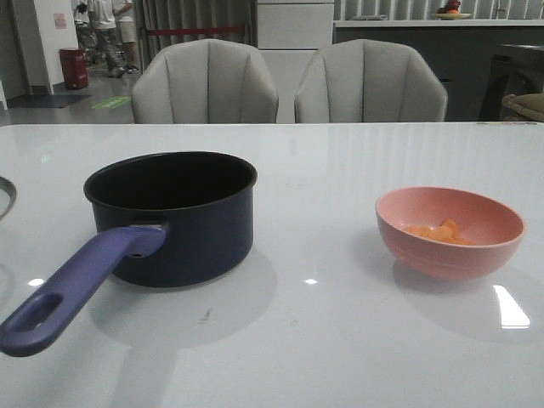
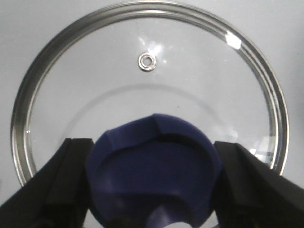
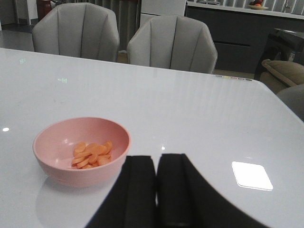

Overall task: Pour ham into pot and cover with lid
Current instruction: 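Set the glass lid on the table beside the saucepan, left gripper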

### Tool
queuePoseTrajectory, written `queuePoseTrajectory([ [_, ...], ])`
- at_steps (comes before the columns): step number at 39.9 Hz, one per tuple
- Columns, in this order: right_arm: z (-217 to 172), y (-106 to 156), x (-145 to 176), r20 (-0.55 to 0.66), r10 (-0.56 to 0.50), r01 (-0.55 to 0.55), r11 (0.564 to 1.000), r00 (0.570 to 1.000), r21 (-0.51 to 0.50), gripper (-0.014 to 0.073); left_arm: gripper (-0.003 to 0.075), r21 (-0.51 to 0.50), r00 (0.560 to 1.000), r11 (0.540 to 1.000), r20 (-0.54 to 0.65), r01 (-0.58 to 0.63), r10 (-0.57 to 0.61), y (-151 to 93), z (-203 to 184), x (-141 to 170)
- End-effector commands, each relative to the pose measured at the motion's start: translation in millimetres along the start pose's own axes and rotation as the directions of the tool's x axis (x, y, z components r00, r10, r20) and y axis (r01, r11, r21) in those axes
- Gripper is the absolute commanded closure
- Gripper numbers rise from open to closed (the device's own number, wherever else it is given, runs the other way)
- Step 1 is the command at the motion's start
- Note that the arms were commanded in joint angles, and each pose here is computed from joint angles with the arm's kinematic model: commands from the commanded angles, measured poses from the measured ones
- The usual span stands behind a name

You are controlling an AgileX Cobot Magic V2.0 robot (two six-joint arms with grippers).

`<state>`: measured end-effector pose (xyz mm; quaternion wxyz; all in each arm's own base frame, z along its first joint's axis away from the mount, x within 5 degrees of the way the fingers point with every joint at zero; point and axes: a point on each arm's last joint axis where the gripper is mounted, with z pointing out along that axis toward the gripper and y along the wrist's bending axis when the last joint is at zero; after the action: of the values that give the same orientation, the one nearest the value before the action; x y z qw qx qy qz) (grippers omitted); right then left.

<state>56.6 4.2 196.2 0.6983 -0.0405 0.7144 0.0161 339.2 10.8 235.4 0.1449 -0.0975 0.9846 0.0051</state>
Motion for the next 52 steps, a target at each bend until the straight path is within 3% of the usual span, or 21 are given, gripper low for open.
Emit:
queuePoseTrajectory([
  [1, -2, 0, -9, 0.099, -0.014, 0.013, 1.000, 0.995, 0.004, 0.0435, 0.0512, 0.029, 0.995, 1.000, 0.097, 0.002, -0.004, -2, -5, -11],
  [20, -2, 0, -9, 0.099, -0.014, 0.013, 1.000, 0.995, 0.004, 0.0435, 0.0499, 0.028, 0.999, 1.000, 0.032, 0.007, -0.008, -5, 36, -14],
  [23, -2, 0, -9, 0.099, -0.014, 0.013, 1.000, 0.995, 0.004, 0.0435, 0.0436, 0.028, 0.999, 1.000, 0.032, 0.007, -0.008, -5, 36, -14],
  [29, -2, 0, -9, 0.099, -0.014, 0.013, 1.000, 0.995, 0.004, 0.0435, 0.0171, 0.026, 1.000, 1.000, 0.023, -0.003, 0.002, -5, 36, -14],
  [32, -2, 0, -9, 0.099, -0.014, 0.013, 1.000, 0.995, 0.004, 0.0435, 0.0101, 0.024, 1.000, 1.000, 0.013, -0.007, 0.006, -5, 36, -13],
  [43, -2, 0, -9, 0.099, -0.014, 0.013, 1.000, 0.995, 0.004, 0.0435, 0.0095, 0.022, 0.999, 0.999, 0.001, -0.039, 0.039, -6, 21, -20],
  [52, -2, 0, -9, 0.099, -0.014, 0.013, 1.000, 0.995, 0.004, 0.0435, 0.0096, 0.044, 0.989, 0.996, 0.128, -0.080, 0.074, -6, -24, -20],
])
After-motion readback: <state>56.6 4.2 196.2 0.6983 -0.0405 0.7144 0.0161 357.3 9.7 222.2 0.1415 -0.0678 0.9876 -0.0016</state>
